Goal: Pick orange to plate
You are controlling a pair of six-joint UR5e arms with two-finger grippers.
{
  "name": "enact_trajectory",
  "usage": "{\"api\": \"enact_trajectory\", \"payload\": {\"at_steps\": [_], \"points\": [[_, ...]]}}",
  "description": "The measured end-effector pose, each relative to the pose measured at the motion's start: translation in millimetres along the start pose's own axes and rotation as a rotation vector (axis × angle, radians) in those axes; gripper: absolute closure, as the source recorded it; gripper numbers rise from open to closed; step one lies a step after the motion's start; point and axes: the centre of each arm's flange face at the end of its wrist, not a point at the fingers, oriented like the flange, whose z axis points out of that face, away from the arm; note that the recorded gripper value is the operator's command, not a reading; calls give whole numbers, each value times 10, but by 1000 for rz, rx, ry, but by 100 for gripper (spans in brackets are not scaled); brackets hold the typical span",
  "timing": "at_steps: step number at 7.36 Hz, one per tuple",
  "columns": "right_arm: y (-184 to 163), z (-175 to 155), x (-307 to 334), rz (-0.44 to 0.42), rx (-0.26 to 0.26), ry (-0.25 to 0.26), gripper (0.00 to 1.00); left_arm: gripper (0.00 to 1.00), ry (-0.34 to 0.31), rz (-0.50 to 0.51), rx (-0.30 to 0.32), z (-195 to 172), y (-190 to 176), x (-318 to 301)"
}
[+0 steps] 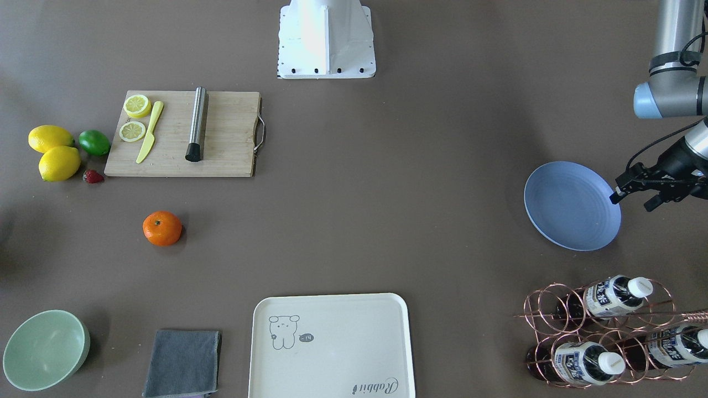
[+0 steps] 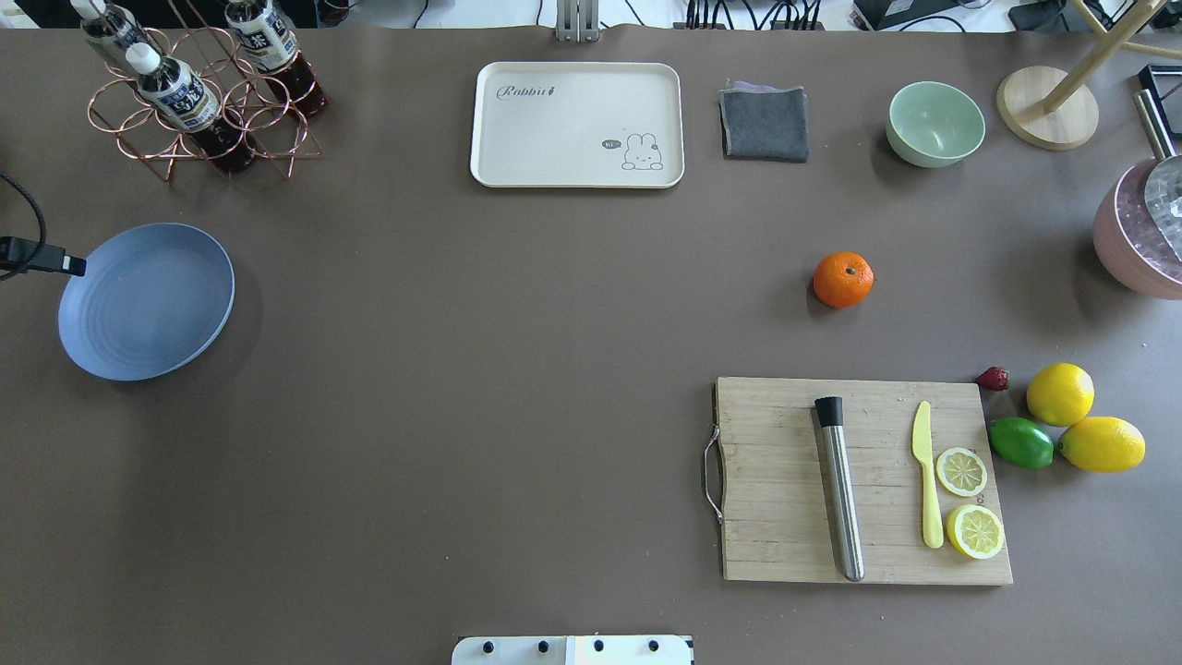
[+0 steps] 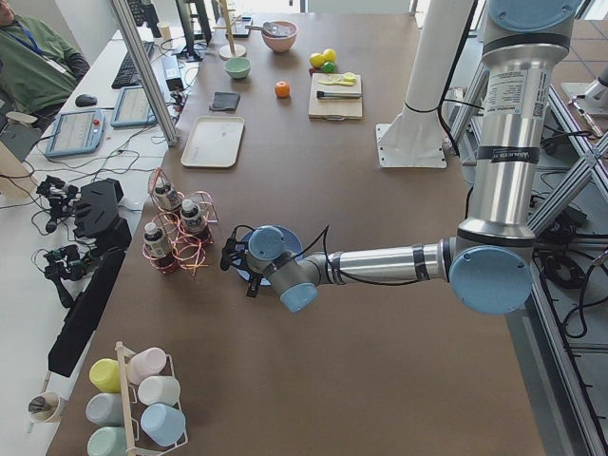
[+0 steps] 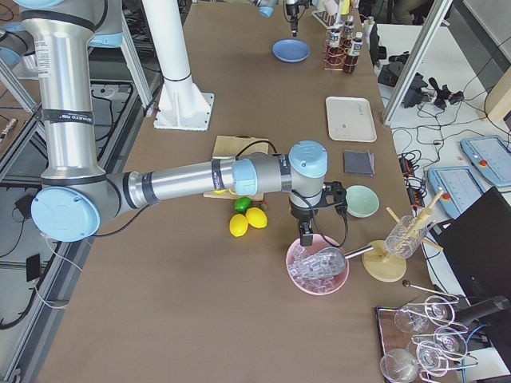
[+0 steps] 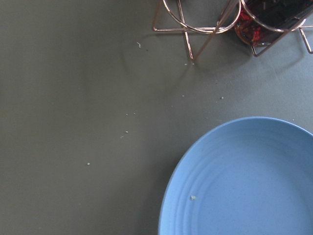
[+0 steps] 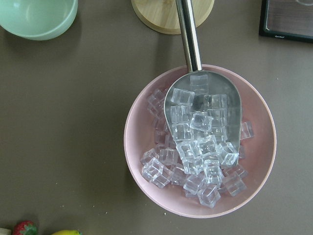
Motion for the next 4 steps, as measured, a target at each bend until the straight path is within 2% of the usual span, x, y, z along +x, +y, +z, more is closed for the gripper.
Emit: {"api": "enact_trajectory", "payload": {"at_steps": [4], "points": [[-15,-8,-13,-3,2,0,0,4,-3,-5,-42,212,97,13]]}}
